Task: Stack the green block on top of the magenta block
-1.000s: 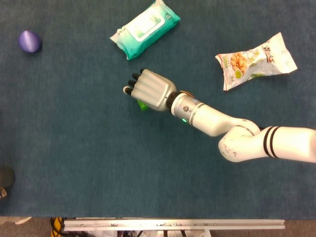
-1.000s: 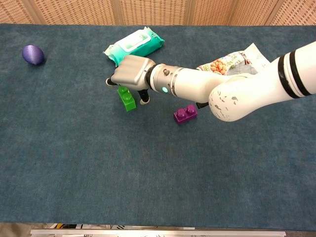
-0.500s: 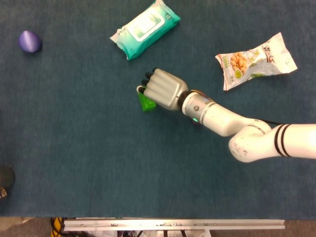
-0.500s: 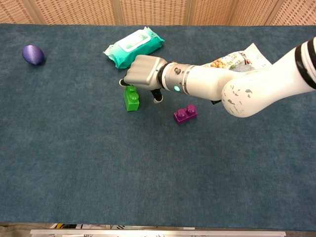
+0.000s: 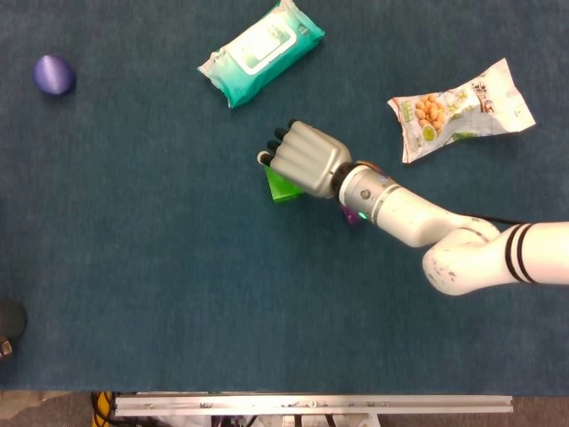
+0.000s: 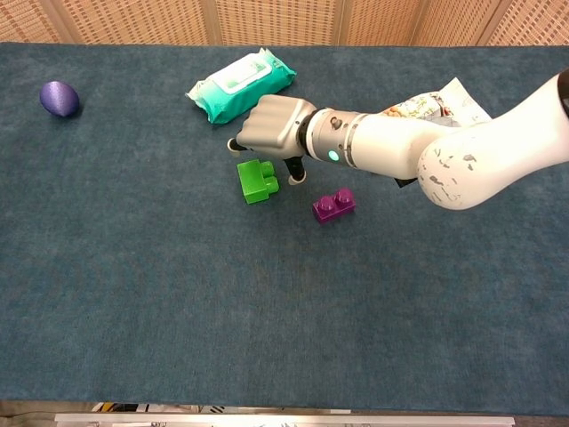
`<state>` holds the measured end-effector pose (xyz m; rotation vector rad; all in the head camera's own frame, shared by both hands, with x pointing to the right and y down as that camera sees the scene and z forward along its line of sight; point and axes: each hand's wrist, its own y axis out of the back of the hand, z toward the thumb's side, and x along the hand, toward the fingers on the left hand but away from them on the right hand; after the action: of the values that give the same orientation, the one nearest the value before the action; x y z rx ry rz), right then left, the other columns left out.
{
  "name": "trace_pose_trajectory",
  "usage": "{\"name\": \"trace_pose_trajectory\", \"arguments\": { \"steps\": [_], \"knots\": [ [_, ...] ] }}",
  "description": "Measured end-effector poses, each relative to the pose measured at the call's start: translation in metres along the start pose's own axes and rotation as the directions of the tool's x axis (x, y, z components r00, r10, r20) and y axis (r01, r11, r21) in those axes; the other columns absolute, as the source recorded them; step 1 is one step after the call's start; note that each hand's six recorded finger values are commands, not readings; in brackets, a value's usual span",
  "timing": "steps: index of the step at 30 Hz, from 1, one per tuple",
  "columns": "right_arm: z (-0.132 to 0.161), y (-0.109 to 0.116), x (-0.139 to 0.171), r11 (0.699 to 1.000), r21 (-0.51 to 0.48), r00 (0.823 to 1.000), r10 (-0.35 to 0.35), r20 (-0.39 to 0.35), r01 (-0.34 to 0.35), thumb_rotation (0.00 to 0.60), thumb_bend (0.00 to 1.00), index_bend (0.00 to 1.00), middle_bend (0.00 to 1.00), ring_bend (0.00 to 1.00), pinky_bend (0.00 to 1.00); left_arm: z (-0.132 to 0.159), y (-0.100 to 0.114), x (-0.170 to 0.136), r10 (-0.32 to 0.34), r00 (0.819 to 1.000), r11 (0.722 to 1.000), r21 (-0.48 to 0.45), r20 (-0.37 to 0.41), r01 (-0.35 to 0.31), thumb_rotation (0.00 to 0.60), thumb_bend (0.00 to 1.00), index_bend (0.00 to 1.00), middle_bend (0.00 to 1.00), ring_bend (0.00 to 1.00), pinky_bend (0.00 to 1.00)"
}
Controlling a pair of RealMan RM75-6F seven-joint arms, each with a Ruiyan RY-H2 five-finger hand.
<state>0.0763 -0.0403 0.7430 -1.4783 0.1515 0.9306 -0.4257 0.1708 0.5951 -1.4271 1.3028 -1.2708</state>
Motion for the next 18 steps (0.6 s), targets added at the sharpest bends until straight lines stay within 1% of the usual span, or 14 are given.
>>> {"name": "trace_pose_trajectory", "arguments": {
  "steps": [8,14,18],
  "knots": [
    [-0.003,-0.005,0.006,1.0,0.025,1.0,-0.005,0.002,0.005,0.6,0.12,0.22,0.29,0.22,0.35,-0.003,0.0,-0.001,-0.001,1.0,1.0,0.001,-0.005,0.001,0.6,0.29,0.25,0.28,0.29,0.19],
    [-0.009,-0.015,0.01,1.0,-0.002,1.0,0.007,0.023,-0.007,0.6,0.12,0.21,0.29,0.22,0.35,-0.002,-0.001,-0.001,-0.006,1.0,1.0,0.004,0.0,0.006,0.6,0.29,0.25,0.28,0.29,0.19],
    [-0.01,-0.018,0.009,1.0,-0.014,0.999,0.013,0.042,-0.013,0.6,0.11,0.21,0.29,0.22,0.35,-0.001,-0.001,0.0,-0.006,1.0,1.0,0.003,0.002,0.006,0.6,0.29,0.25,0.28,0.29,0.19]
  ]
}}
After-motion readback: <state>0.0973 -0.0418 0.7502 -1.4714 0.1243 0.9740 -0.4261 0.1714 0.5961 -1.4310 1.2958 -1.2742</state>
